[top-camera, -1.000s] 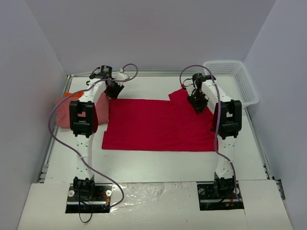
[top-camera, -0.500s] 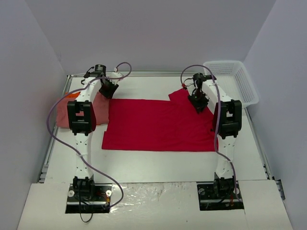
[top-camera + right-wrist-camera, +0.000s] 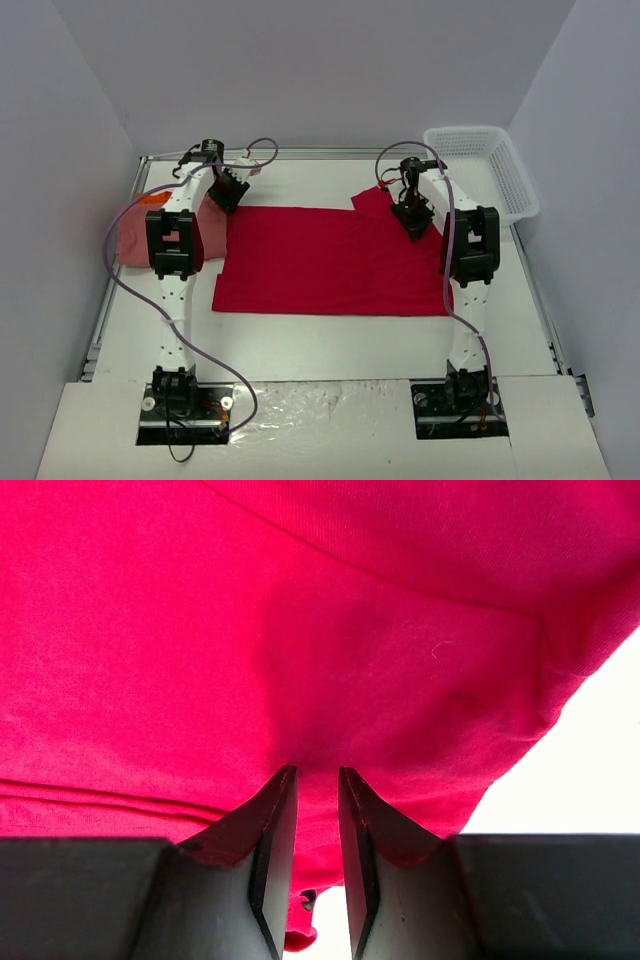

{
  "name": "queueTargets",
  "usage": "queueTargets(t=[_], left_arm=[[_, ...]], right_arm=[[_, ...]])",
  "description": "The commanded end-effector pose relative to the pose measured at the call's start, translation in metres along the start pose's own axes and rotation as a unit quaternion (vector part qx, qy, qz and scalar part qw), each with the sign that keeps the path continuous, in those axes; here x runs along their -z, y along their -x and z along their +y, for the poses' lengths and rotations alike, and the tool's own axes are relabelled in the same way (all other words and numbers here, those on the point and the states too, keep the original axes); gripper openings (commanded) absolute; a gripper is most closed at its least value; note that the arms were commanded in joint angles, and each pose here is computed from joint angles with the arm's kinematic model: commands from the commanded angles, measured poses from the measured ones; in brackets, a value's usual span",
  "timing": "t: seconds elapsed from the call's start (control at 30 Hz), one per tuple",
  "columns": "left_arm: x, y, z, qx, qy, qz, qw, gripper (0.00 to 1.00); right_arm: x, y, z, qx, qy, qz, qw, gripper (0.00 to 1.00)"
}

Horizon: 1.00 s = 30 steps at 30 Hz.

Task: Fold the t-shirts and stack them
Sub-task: Grap the side of the flattened tshirt furthest away from the robot with both arms

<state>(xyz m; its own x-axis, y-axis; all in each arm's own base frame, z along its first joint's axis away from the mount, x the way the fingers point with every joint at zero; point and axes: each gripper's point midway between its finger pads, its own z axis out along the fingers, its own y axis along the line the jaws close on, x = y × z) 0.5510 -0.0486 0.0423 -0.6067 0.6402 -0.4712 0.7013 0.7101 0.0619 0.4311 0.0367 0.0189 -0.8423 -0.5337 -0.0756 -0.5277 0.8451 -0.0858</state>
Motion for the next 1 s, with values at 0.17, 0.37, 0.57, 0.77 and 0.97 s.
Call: queueTargets(t=[0.17,0.37,0.57,0.77,0.97], left_arm=[[0.009,0.005,-0.008,-0.04,-0.002,0.014,0.999,0.32],[0.003,0.008,-0.013,-0.051,-0.006,0.016,0.999,0.32],[-0.009,0.0,-0.021,-0.07,-0.011,0.044,0.997,0.32],[-0.02,-0.013,-0.025,-0.067,-0.023,0.066,0.995,0.2],[-0.027,-0.021,-0.028,-0.066,-0.033,0.078,0.994,0.02]], right_arm=[[0.0,-0.01,-0.004,-0.006,-0.007,0.024,1.0,0.19],[-0.002,-0.012,-0.003,-0.006,-0.007,0.03,1.0,0.19],[-0.005,-0.014,-0.004,-0.006,-0.008,0.034,0.999,0.18],[-0.006,-0.013,-0.003,-0.004,-0.007,0.034,0.999,0.18],[-0.009,-0.013,-0.003,-0.005,-0.006,0.037,0.999,0.17]])
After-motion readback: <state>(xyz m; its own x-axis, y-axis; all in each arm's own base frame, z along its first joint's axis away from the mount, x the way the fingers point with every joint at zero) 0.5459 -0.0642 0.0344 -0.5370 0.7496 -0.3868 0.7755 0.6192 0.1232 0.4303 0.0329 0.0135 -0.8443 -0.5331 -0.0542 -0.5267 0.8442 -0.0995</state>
